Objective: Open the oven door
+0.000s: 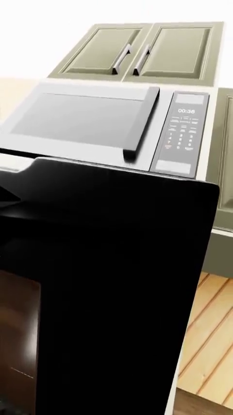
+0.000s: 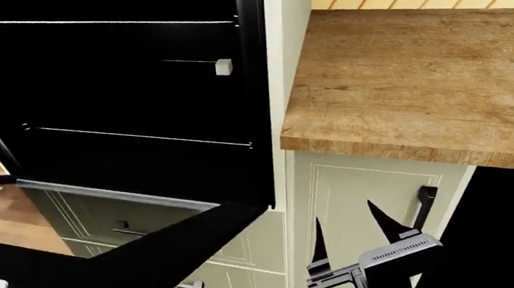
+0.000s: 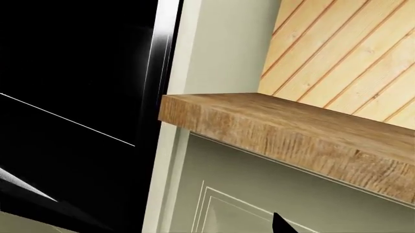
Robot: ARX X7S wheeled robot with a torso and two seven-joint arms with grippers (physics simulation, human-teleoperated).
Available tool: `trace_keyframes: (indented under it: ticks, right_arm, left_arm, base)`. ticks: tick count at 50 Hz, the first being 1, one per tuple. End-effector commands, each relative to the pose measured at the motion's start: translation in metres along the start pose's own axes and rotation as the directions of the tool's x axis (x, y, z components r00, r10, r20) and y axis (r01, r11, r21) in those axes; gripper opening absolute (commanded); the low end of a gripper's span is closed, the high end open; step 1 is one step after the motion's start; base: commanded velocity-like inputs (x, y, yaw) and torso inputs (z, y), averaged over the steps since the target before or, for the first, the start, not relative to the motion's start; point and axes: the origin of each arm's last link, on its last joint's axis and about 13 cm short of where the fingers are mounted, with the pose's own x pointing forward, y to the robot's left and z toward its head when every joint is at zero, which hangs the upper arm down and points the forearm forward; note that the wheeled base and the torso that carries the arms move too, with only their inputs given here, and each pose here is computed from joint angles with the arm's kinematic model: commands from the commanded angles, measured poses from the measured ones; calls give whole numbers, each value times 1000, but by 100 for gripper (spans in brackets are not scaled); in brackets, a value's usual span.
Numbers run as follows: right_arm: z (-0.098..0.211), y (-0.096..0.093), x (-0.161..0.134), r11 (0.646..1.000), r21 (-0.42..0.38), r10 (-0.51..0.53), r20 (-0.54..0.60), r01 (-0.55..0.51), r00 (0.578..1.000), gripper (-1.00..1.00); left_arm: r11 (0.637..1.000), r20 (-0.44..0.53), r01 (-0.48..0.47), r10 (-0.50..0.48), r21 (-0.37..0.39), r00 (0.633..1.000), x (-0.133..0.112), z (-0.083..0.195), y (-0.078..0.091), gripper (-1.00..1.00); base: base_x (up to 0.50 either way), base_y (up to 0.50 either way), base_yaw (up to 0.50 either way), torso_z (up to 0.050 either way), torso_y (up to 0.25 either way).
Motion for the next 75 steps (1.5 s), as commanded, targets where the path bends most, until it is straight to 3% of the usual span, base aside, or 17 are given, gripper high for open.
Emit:
trace_keyframes:
  ticks: [1,5,14,24,44,62,65,66,67,69,75]
  right_arm:
    - [-1,0,0,1000,2,0,-2,0,1000,100]
    - [-1,0,0,1000,3,1,-3,-1,1000,100]
    - [-2,0,1,1000,7,2,-6,-2,1000,100]
    - [-2,0,1,1000,7,2,-6,-2,1000,100]
    - [-2,0,1,1000,3,3,-6,-3,1000,100]
    - [-3,0,1,1000,5,4,-7,-4,1000,100]
    - [-3,0,0,1000,5,4,-7,-4,1000,100]
    - [-1,0,0,1000,5,4,-7,-4,1000,100]
    - [-1,0,0,1000,5,4,-7,-4,1000,100]
    - [-1,0,0,1000,5,4,-7,-4,1000,100]
    - [-2,0,1,1000,3,4,-6,-4,1000,100]
  left_arm:
    - [992,75,-123,121,27,990,-11,1,6,-100]
    - [997,68,-67,64,35,996,-23,2,8,-100]
    - [998,55,-48,47,29,997,-36,-3,7,-100]
    - [991,70,-131,131,-11,989,-43,3,-3,-100]
    - [982,63,-179,183,-61,981,-56,-9,-19,-100]
    - [981,53,-181,184,-64,981,-87,-24,-31,-100]
    - [984,48,-174,176,-42,983,-91,-26,-32,-100]
    - [995,54,-94,94,-16,994,-102,-22,-36,-100]
    - [996,18,-91,92,-18,996,-106,-12,-38,-100]
    - [985,40,-170,171,-14,984,-102,-23,-17,-100]
    - [984,26,-177,177,-15,984,-109,-26,-18,-100]
  base:
    - [0,0,0,0,11]
    - [0,0,0,0,0]
    - [0,0,0,1,2]
    - [0,0,0,1,2]
    - [0,0,0,1,3]
    - [0,0,0,2,3]
    - [0,0,0,0,0]
    - [0,0,0,0,0]
    - [0,0,0,0,10]
    - [0,0,0,0,0]
    - [0,0,0,2,2]
